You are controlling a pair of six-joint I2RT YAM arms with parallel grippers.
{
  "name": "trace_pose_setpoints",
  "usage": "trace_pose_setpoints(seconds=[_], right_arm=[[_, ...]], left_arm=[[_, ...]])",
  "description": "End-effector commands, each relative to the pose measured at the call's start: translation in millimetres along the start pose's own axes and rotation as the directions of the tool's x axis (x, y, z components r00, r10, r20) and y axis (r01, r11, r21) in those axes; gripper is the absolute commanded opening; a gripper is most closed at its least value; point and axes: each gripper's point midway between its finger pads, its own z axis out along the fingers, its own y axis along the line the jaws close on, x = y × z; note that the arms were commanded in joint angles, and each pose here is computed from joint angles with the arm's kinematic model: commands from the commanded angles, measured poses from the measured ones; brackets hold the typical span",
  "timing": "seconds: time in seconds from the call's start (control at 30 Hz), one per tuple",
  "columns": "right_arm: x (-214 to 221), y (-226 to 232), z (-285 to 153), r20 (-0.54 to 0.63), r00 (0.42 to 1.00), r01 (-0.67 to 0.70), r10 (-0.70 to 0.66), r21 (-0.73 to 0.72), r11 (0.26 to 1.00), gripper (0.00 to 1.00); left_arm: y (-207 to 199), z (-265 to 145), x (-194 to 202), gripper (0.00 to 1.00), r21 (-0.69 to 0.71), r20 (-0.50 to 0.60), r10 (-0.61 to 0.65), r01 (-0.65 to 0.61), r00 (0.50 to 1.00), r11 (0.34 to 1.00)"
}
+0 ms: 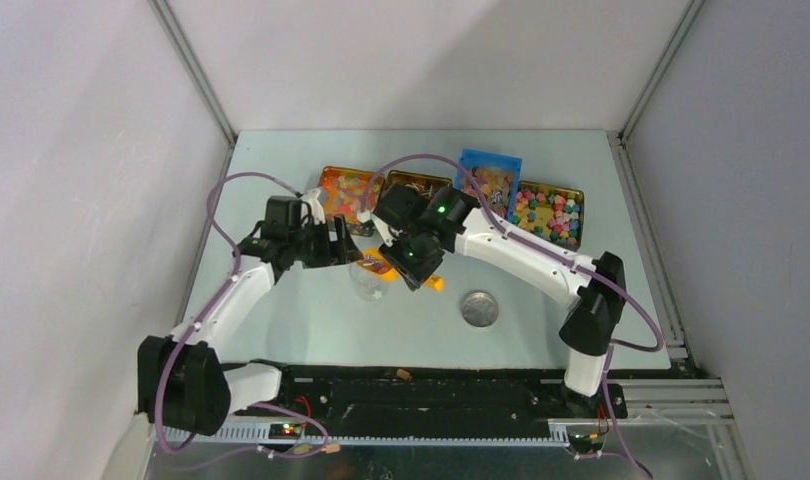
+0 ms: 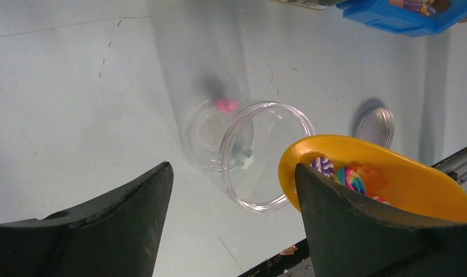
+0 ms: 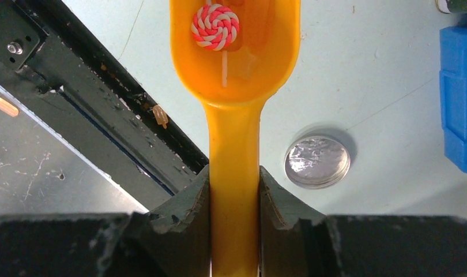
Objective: Pack the candies
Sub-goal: Place the fake candies in the packing bottle.
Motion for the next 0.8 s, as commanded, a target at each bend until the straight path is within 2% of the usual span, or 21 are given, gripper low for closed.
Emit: trace_pose_setpoints(seconds=[0.0,0.3,0.57,0.77], right_arm=[[-17.1,2.3,-10.8,0.055,0.998,-0.001,0.002,-0.016,1.0,0.0],[-24.3,2.9,-13.7,0.053,0.999,-0.006,0.007,-0.024,1.0,0.0],[-10.8,-3.6,-1.3,-0.084,0.996,-0.027,0.026,-0.002,1.0,0.0],[-3.7,-4.0,4.7,-0.119,0.993,-0.024,0.024,0.003,1.0,0.0]], left_arm=[[-0.7,5.5,-1.0,0.84,0.002,0.008,0.003,-0.003,1.0,1.0],[6.9,7.4,7.2,0.83,-0.031,-0.006,-0.003,0.003,1.0,1.0],[10.5,6.4,2.3,0.83,-0.058,0.008,0.003,-0.002,1.0,0.998],[5.1,-0.1,-9.5,0.85,-0.054,0.035,0.023,-0.021,0.999,0.998]])
